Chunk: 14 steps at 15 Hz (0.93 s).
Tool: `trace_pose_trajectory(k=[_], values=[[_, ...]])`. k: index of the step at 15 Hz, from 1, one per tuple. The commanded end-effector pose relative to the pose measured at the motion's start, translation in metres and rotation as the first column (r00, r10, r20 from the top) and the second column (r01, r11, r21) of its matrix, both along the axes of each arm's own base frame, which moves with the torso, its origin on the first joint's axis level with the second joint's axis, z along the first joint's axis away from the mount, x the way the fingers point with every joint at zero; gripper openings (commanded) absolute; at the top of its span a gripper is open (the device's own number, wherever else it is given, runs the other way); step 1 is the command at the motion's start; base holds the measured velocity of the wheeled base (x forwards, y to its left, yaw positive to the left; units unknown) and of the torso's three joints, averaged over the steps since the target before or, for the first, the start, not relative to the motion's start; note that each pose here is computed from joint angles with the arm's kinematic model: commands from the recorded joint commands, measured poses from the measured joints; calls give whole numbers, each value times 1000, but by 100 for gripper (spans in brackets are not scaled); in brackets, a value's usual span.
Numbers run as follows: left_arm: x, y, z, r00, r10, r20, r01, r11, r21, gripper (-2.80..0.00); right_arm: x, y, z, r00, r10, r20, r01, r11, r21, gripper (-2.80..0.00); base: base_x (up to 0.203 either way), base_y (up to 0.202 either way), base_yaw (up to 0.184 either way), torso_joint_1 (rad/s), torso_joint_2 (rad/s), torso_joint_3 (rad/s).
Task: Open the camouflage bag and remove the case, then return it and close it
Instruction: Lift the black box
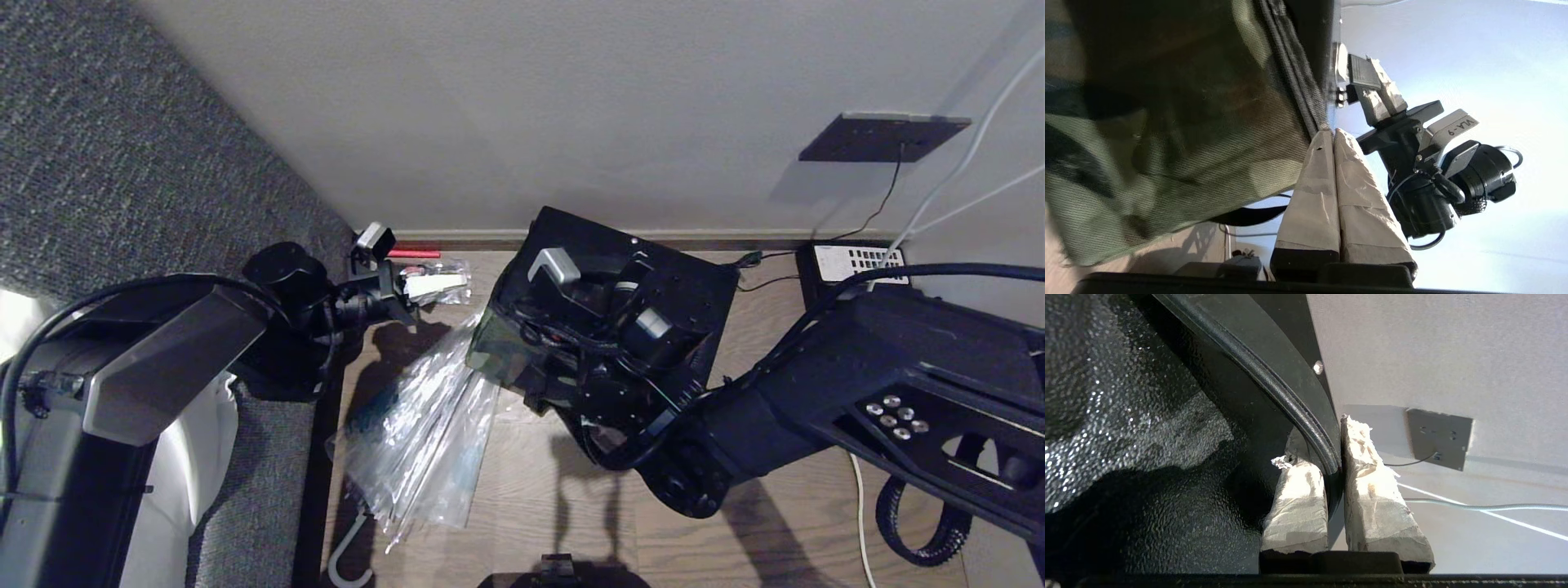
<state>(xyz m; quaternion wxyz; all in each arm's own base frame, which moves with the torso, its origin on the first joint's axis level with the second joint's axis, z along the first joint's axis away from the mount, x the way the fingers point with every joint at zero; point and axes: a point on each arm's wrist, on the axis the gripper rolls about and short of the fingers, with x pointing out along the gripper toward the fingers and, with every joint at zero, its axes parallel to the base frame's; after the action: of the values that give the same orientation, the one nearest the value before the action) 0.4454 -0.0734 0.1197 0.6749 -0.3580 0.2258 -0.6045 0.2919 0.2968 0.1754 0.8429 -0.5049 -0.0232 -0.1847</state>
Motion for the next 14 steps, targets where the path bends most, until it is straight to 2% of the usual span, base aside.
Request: trace_pose_trajectory(k=[1, 3, 7, 9, 14], values=[[2, -2, -6, 999, -41, -4, 41, 999, 15, -280, -1, -1, -2, 1000, -6, -4, 6, 1000, -5, -280, 0, 0, 0, 0, 0, 0], [2, -7, -11, 991, -133, -3, 133, 990, 53, -280, 0, 0, -3, 1000, -6, -7, 6, 1000, -6, -280, 0, 0, 0, 0, 0, 0], [4, -13, -13, 980, -197, 39, 193, 978, 85, -280, 0, -1, -7, 1000, -4, -10, 4, 1000, 3, -280, 0, 0, 0, 0, 0, 0], [3, -16, -19, 961, -273, 48, 266, 956, 121, -280, 0, -1, -10, 1000, -4, -17, 4, 1000, -2, -280, 0, 0, 0, 0, 0, 0], [8, -19, -11, 952, -276, 128, 260, 957, 132, -280, 1, -2, -8, 1000, -3, -10, 4, 1000, 12, -280, 0, 0, 0, 0, 0, 0]])
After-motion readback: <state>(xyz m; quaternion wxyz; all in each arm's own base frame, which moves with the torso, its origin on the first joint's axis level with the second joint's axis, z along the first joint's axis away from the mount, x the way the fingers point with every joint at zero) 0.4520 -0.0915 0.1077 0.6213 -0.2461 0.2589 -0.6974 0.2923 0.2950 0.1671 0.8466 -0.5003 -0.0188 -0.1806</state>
